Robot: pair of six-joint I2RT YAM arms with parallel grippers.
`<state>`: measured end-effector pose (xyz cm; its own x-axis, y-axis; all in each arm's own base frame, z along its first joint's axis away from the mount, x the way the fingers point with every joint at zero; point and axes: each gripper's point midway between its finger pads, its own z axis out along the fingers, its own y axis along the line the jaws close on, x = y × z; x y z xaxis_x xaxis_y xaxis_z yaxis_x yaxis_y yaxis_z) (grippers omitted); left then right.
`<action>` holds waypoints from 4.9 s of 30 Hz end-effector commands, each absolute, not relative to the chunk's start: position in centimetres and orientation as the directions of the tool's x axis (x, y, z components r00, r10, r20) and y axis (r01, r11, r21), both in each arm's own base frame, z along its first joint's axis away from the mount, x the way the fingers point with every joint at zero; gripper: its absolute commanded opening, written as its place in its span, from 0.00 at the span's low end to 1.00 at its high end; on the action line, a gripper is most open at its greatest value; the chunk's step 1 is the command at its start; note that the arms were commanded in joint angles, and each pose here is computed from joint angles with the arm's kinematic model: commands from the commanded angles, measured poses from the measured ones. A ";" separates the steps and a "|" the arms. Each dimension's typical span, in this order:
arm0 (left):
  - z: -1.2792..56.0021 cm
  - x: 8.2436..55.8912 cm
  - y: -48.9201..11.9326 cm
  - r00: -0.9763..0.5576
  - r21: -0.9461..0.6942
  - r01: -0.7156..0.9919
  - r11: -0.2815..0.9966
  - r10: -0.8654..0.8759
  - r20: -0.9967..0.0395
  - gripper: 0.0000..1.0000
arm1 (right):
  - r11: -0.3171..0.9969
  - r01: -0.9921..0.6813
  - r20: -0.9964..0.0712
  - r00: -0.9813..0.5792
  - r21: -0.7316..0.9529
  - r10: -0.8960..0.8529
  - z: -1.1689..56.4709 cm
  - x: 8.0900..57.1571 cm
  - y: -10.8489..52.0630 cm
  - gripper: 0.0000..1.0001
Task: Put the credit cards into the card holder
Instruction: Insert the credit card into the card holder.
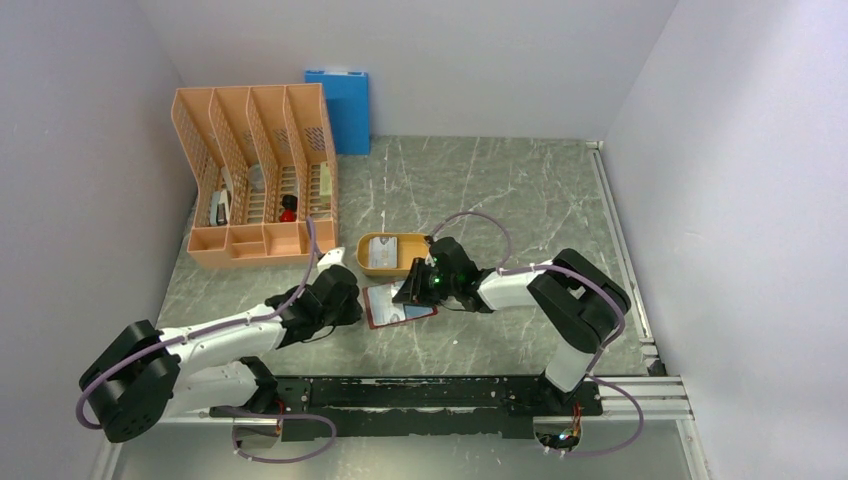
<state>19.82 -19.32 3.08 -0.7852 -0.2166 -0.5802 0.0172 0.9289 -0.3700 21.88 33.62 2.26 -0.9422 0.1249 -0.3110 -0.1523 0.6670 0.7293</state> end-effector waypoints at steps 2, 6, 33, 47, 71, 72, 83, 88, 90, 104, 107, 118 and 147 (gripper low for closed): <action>5.2 21.8 -20.6 -0.744 -0.398 0.035 0.917 -0.242 -0.623 0.10 | 0.734 -0.141 -0.310 -0.946 0.664 0.098 0.6 21.1 32.1 0.26; 6.0 22.2 -21.1 -0.729 -0.419 0.047 0.907 -0.256 -0.635 0.11 | 0.737 -0.142 -0.307 -0.947 0.660 0.092 0.3 21.0 32.1 0.12; 2.6 22.3 -21.6 -0.780 -0.358 0.042 0.933 -0.193 -0.595 0.10 | 0.714 -0.213 -0.311 -0.951 0.667 0.006 0.2 20.6 34.4 0.00; 4.4 22.5 -20.4 -0.745 -0.347 0.020 0.938 -0.217 -0.631 0.11 | 0.743 -0.242 -0.394 -0.919 0.624 0.032 3.1 21.3 32.9 0.31; 2.5 21.4 -19.9 -0.775 -0.339 0.012 0.941 -0.205 -0.597 0.10 | 0.753 -0.296 -0.344 -0.934 0.587 -0.098 2.0 18.1 31.6 0.20; 2.4 21.3 -20.0 -0.778 -0.340 0.013 0.940 -0.204 -0.594 0.10 | 0.750 -0.297 -0.344 -0.934 0.590 -0.100 2.1 18.1 31.8 0.19; 1.5 20.6 -20.2 -0.796 -0.365 0.018 0.931 -0.207 -0.568 0.10 | 0.737 -0.302 -0.330 -0.937 0.605 -0.113 1.7 18.0 32.9 0.16; 1.2 20.4 -20.4 -0.804 -0.372 0.026 0.928 -0.202 -0.559 0.10 | 0.734 -0.300 -0.326 -0.939 0.609 -0.113 1.6 18.1 33.2 0.15; 1.2 20.3 -20.5 -0.807 -0.377 0.029 0.926 -0.201 -0.556 0.10 | 0.730 -0.304 -0.328 -0.938 0.612 -0.115 1.7 18.1 33.4 0.14; 0.7 19.7 -20.9 -0.827 -0.384 0.043 0.922 -0.183 -0.532 0.09 | 0.708 -0.323 -0.353 -0.929 0.628 -0.110 2.3 18.6 34.8 0.05; 0.7 19.7 -20.9 -0.827 -0.385 0.045 0.922 -0.182 -0.532 0.09 | 0.706 -0.325 -0.368 -0.925 0.630 -0.098 2.6 18.9 34.9 0.05; 1.4 20.0 -20.0 -0.807 -0.365 0.022 0.931 -0.199 -0.556 0.09 | 0.736 -0.337 -0.409 -0.908 0.588 -0.088 3.4 19.4 33.9 0.10; 1.8 19.8 -22.5 -0.829 -0.444 0.107 0.890 -0.167 -0.534 0.21 | 0.734 -0.468 -0.514 -0.837 0.492 -0.189 4.0 17.8 33.2 0.25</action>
